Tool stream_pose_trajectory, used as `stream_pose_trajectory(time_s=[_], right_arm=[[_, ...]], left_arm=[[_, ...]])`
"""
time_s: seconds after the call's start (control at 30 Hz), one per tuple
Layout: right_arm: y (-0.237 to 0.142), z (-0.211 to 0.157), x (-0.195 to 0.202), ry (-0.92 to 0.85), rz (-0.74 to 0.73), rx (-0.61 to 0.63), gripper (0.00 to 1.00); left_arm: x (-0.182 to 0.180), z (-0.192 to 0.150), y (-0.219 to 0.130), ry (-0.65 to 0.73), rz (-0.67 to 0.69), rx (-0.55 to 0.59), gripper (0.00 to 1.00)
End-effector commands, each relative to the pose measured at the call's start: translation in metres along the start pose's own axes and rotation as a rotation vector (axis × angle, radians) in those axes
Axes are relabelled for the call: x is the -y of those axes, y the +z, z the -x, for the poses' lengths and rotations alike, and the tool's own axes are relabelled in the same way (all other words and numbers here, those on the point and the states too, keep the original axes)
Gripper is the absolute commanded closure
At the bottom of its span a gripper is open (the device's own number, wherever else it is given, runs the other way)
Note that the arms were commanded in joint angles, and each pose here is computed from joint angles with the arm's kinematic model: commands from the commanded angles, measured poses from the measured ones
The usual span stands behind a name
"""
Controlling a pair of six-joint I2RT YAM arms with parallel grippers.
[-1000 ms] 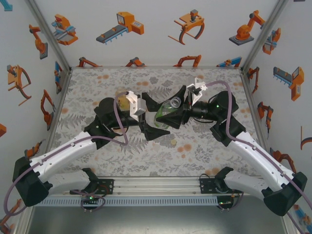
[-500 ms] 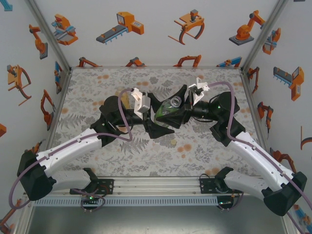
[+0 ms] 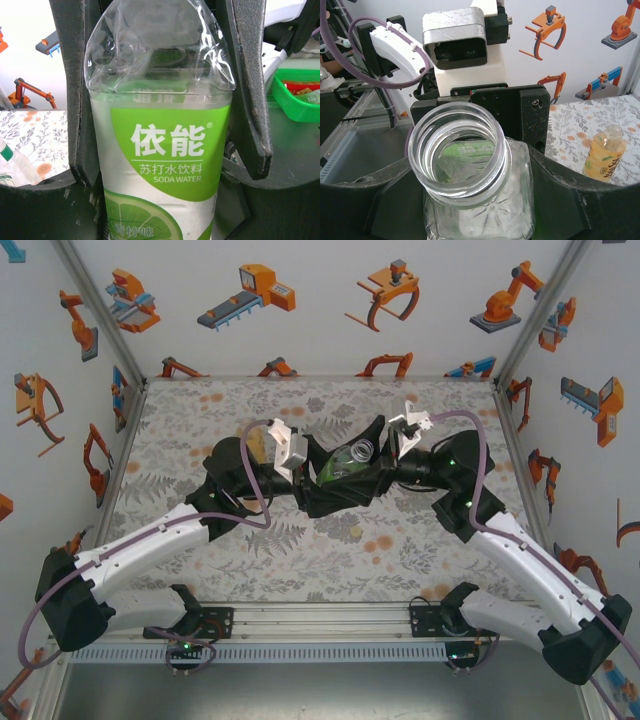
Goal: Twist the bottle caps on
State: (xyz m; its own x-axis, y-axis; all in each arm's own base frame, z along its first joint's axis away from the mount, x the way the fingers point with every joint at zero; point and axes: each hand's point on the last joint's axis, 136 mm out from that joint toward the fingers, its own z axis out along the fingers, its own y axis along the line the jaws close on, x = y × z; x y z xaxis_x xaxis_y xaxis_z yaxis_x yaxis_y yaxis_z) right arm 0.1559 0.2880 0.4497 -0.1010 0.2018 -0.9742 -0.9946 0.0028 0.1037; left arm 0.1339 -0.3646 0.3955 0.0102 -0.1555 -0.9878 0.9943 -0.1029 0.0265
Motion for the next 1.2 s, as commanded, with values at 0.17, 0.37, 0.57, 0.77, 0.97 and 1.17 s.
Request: stream_pose_trajectory(time_s=[0.17,0.37,0.57,0.77,0.97,1.17], right_arm=[[-0.009,0.008,0.002,-0.033,-0.076,0.039,0.3],[-0.023,0.012,0.011,-0.093,-0.22,0.025,0.15],[-0.041,0.007,0.026,-0.124,-0.379,-0.008,0.14],[-0.055,-0.022,0.053,-0.051,-0.531,-0.089,0.17],[-0.085,-0.075,0.1,0.173,-0.824,-0.209,0.26],[-0.102,-0.141,0.124,0.36,-0.974,-0.395,0.33]], left_arm=[[0.01,0.024,-0.003,0.084,-0.019,0.052,0.6],[0.001,0.021,-0.019,0.126,0.088,-0.012,0.66],[-0.027,0.026,-0.053,0.086,0.237,-0.079,0.82],[-0.049,0.03,-0.085,0.022,0.312,-0.138,1.0],[-0.069,0.027,-0.106,-0.007,0.355,-0.172,1.0],[-0.095,-0.006,-0.117,-0.034,0.427,-0.32,1.0]])
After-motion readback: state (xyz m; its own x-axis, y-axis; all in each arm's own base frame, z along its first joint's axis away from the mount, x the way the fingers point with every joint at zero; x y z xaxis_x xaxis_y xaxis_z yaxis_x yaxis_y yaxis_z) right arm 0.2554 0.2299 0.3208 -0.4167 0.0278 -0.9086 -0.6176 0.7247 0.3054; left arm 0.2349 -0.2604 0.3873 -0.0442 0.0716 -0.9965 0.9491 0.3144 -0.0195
